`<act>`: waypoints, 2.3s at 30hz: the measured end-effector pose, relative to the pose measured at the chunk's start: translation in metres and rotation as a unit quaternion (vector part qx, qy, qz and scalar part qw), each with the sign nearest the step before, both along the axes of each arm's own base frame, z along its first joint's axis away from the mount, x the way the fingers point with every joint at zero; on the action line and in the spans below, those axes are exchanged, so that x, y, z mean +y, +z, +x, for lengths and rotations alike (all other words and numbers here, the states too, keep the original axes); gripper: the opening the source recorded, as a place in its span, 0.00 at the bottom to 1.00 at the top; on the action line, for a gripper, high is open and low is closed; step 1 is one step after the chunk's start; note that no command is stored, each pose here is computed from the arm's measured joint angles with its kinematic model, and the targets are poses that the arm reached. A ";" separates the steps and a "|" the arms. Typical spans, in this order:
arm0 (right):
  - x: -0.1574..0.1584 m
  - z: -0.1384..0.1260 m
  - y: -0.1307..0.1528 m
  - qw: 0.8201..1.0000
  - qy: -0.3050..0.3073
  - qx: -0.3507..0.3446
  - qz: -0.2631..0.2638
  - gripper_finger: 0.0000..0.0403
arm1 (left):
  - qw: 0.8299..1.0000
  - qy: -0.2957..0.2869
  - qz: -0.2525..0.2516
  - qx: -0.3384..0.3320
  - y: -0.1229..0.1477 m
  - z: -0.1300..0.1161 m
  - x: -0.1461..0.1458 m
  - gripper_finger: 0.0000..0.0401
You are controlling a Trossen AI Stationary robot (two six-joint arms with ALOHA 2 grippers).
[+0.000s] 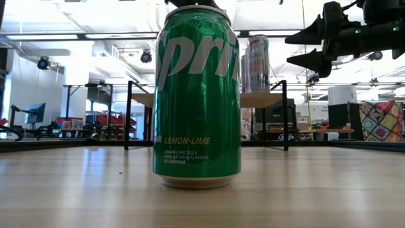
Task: Place canned beverage on shelf
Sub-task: Put the right blue soda can on the shelf aligned with the other blue soda can, then put the blue soda can on the shelf aligned with the other blue soda cans
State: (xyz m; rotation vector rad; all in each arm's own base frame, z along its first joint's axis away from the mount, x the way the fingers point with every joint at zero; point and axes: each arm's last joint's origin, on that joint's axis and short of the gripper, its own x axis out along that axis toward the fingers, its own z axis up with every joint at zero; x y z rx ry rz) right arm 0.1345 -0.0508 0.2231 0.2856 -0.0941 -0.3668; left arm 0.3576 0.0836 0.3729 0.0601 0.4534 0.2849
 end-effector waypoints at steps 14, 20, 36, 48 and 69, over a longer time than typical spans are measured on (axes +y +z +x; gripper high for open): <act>0.000 0.000 0.000 1.000 0.000 0.003 -0.004 0.81 | 0.998 0.055 -0.025 0.009 -0.022 0.009 0.072 0.58; 0.000 0.000 0.000 1.000 -0.001 0.003 -0.005 0.81 | 0.998 0.059 -0.034 0.008 -0.031 0.013 0.083 0.58; 0.000 0.000 0.000 1.000 -0.005 0.005 -0.008 0.81 | 0.995 0.087 -0.045 -0.009 -0.038 0.012 0.105 0.58; 0.000 0.000 0.000 1.000 -0.006 0.005 -0.007 0.81 | 0.992 0.090 -0.088 -0.020 -0.047 0.019 0.108 0.58; 0.000 0.000 -0.001 1.000 -0.006 0.009 -0.006 0.81 | 0.993 0.081 -0.084 -0.003 -0.010 0.020 0.099 0.84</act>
